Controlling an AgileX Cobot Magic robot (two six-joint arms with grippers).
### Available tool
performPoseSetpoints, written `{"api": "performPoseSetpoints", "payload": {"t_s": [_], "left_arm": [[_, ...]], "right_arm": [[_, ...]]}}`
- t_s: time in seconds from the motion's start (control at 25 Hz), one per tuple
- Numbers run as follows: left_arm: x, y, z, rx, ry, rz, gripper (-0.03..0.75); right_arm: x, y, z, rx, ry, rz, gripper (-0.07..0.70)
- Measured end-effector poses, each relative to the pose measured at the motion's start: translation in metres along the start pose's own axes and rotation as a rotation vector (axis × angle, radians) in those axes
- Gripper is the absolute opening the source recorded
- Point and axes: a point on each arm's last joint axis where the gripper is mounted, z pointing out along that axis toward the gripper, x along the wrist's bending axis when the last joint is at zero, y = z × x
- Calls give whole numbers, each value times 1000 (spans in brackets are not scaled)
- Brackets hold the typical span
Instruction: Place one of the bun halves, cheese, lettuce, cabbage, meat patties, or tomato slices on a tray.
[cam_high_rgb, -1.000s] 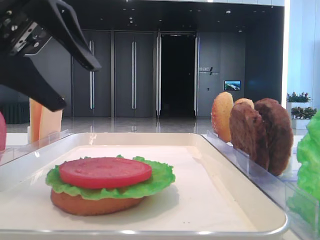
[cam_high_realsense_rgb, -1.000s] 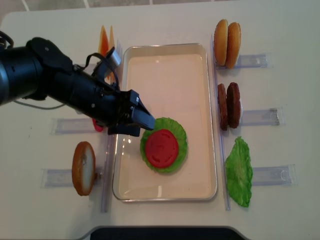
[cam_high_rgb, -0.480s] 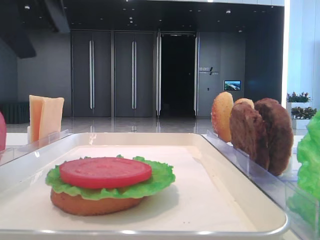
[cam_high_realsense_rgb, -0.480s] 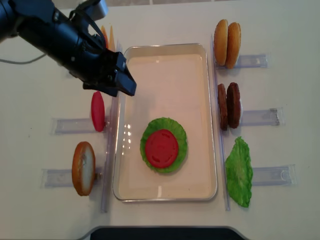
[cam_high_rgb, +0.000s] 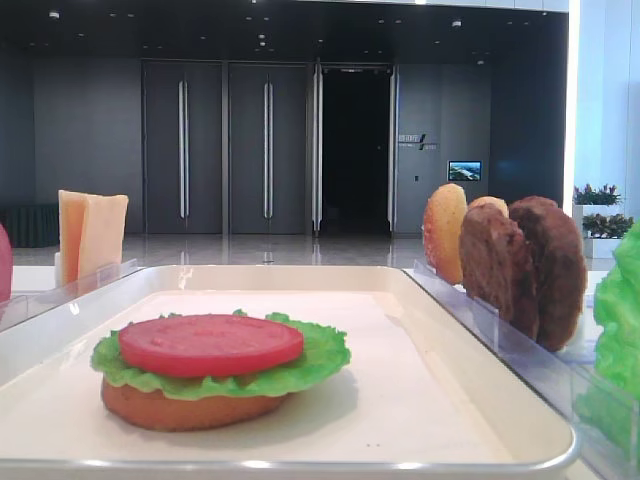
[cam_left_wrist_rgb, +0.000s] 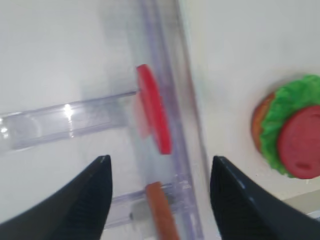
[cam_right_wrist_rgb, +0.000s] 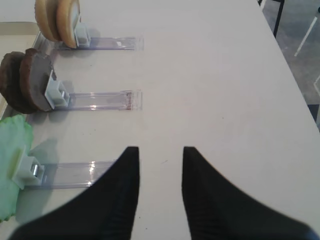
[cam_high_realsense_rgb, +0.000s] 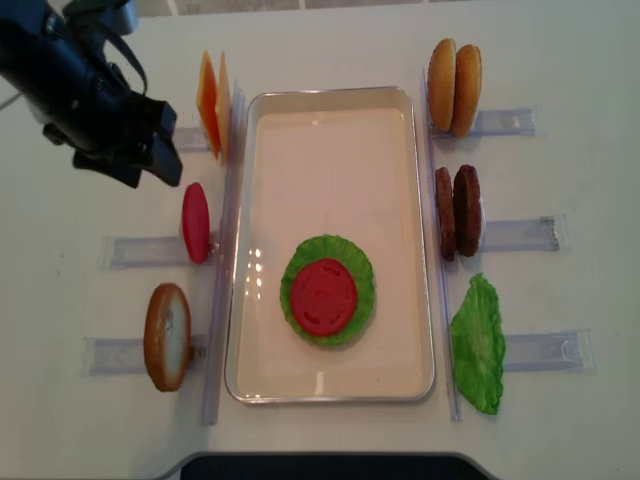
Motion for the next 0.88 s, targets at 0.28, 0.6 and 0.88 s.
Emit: {"api": "performPoseSetpoints", "payload": {"t_s": [0.28,0.6,0.88], "left_arm": [[36,-11,-8,97,203,-39,471],[37,-26,-31,36,271,-46,471],[27,-87,-62,-73,273,-52,471]], "right_arm": [[0,0,0,0,0,0,237],[0,0,0,0,0,0,237],[0,0,0,0,0,0,237]]}}
